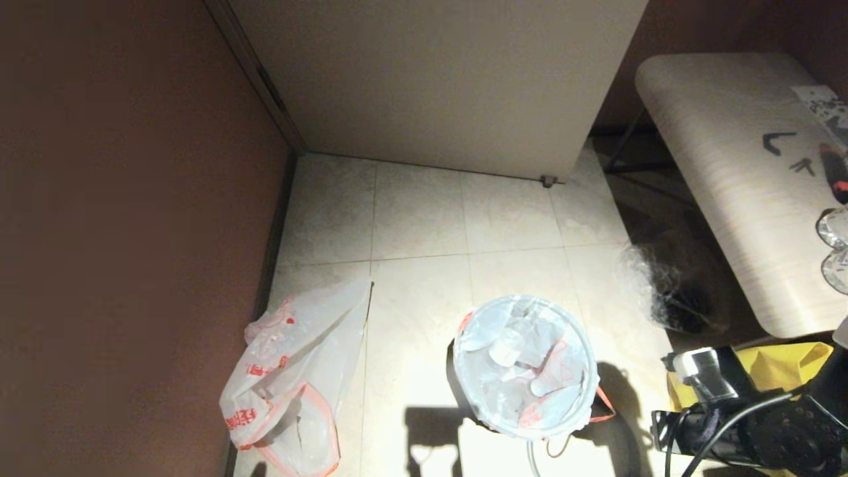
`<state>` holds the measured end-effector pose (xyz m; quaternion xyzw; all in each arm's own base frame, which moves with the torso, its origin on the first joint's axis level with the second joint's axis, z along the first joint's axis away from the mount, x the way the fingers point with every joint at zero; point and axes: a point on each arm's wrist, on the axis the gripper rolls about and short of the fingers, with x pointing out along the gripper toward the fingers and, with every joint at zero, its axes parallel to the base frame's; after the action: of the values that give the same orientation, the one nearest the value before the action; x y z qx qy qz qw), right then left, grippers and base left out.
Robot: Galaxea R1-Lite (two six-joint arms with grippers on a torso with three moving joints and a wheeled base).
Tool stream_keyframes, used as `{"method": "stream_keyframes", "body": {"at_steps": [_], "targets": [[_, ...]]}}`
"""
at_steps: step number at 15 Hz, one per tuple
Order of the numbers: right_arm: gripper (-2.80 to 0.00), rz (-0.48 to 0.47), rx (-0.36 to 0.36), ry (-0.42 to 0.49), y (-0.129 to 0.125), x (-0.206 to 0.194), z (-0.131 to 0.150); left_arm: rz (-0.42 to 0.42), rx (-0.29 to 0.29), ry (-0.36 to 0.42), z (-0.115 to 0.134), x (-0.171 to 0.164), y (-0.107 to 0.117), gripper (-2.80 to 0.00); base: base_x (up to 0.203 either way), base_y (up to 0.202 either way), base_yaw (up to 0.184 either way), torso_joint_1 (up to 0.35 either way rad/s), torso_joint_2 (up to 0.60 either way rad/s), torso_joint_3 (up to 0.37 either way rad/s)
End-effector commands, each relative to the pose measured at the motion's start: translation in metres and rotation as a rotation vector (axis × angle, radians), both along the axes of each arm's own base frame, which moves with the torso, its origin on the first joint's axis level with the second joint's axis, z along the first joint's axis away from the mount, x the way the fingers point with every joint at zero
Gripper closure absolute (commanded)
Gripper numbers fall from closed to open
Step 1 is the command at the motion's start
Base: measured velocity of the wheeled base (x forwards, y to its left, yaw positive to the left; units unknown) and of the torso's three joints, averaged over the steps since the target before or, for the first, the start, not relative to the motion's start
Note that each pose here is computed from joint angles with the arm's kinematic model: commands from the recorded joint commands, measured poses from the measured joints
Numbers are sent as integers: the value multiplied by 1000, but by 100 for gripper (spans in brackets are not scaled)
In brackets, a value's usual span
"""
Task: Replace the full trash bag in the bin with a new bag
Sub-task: Place the trash bag on the floor
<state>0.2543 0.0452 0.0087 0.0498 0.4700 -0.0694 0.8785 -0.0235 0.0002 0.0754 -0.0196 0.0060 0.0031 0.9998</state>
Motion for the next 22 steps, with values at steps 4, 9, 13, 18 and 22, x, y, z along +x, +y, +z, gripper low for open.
{"method": "stream_keyframes", "body": {"at_steps": [4, 9, 13, 18, 22], "targets": [[-280, 18, -9, -9, 13, 34, -27, 0, -1, 2, 0, 0, 0, 0, 0, 0, 0, 0, 0, 0], [-280, 14, -70, -25, 19, 65, -62, 0, -1, 2, 0, 0, 0, 0, 0, 0, 0, 0, 0, 0], [-280, 28, -95, -12, 11, 69, -76, 0, -1, 2, 0, 0, 0, 0, 0, 0, 0, 0, 0, 0], [0, 43, -119, -21, 6, 81, -85, 1, -1, 2, 0, 0, 0, 0, 0, 0, 0, 0, 0, 0], [0, 55, -122, -48, 11, 83, -75, 1, -1, 2, 0, 0, 0, 0, 0, 0, 0, 0, 0, 0]]}}
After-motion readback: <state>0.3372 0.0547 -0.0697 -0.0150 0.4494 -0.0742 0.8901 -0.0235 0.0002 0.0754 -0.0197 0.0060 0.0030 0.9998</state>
